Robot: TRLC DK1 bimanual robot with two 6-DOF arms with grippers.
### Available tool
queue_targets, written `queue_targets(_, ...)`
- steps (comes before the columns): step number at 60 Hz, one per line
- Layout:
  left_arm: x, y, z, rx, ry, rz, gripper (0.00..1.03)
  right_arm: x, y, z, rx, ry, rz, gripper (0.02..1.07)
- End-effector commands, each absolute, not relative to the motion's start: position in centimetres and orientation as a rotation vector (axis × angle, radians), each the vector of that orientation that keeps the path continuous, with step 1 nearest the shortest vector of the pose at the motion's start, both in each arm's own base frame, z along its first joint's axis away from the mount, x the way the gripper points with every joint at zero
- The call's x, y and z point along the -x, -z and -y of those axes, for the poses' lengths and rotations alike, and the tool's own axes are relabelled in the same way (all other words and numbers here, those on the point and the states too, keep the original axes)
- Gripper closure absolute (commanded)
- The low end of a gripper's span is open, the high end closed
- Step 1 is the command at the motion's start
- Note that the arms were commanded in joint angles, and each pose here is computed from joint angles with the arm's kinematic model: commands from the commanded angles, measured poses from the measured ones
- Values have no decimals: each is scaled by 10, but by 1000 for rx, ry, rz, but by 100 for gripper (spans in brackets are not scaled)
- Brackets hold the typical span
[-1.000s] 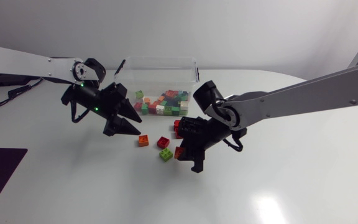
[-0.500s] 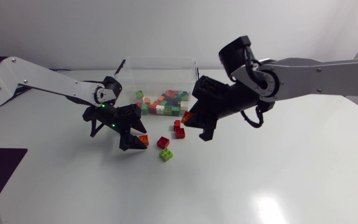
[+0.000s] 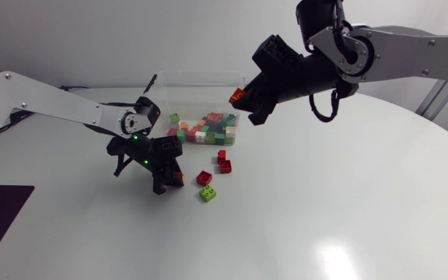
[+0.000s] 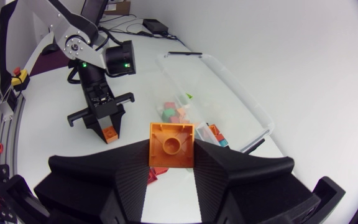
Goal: Place the duplo bricks in the container
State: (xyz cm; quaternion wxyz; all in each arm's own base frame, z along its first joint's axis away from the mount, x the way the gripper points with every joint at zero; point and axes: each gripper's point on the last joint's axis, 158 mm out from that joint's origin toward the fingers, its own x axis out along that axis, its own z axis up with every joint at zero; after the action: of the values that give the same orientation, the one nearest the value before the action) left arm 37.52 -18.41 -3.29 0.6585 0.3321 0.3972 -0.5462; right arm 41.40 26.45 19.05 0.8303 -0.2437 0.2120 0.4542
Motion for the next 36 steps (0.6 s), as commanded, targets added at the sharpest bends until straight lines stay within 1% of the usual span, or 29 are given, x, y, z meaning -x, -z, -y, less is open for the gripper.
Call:
queue_targets(1,-371,8,185,-759,1220,-874,73,-428,-190,-266,475,-947,-461,81)
queue_targets(11,-371,-36,187,-768,1200,-813,72,-452,-201,-273,434,-922,-441,81)
queue_targets(21,-383,-91,189,-746,1117,-712,72,-482,-208,-284,382,-898,-423,81)
queue_targets(25,-388,-115,190,-730,1095,-661,72,-494,-205,-293,365,-892,-419,81)
queue_targets(36,-408,-160,189,-654,1052,-568,72,-526,-191,-308,335,-857,-427,80)
